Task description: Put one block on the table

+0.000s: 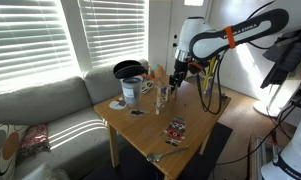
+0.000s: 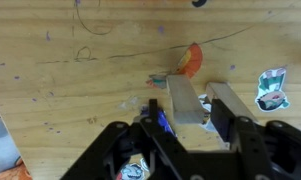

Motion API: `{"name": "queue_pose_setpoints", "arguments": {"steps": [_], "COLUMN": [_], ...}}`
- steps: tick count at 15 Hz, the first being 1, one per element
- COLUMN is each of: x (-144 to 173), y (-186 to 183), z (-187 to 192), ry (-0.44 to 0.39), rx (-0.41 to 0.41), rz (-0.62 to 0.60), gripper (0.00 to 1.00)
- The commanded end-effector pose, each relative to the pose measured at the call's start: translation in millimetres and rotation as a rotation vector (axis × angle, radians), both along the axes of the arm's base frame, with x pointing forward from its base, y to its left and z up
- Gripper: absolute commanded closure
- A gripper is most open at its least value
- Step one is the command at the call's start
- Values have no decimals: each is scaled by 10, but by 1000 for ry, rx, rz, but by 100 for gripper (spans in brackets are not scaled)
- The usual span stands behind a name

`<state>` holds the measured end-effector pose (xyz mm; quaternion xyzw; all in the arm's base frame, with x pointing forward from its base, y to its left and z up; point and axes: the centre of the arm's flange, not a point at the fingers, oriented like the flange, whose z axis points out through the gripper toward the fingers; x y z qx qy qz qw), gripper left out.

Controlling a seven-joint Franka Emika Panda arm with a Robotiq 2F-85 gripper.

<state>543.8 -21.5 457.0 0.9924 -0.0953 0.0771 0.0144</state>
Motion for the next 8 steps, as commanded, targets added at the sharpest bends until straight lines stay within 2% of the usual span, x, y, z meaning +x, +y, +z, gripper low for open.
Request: {"name": "queue_pose_setpoints", "arguments": {"steps": [1,3,4,6,7,8], "x": [-196,-403,-512,-635,-322,-408], "y": [-92,-182,-202,-102,-154,-138], "z": [263,541,690,901,725,840], "ry": [-47,-88,-108,-153,-125,-143], "rx": [18,60,79,40,29,21], "rz": [-19,-8,19,161,70,107], "gripper": [11,1,0,0,0,0]}}
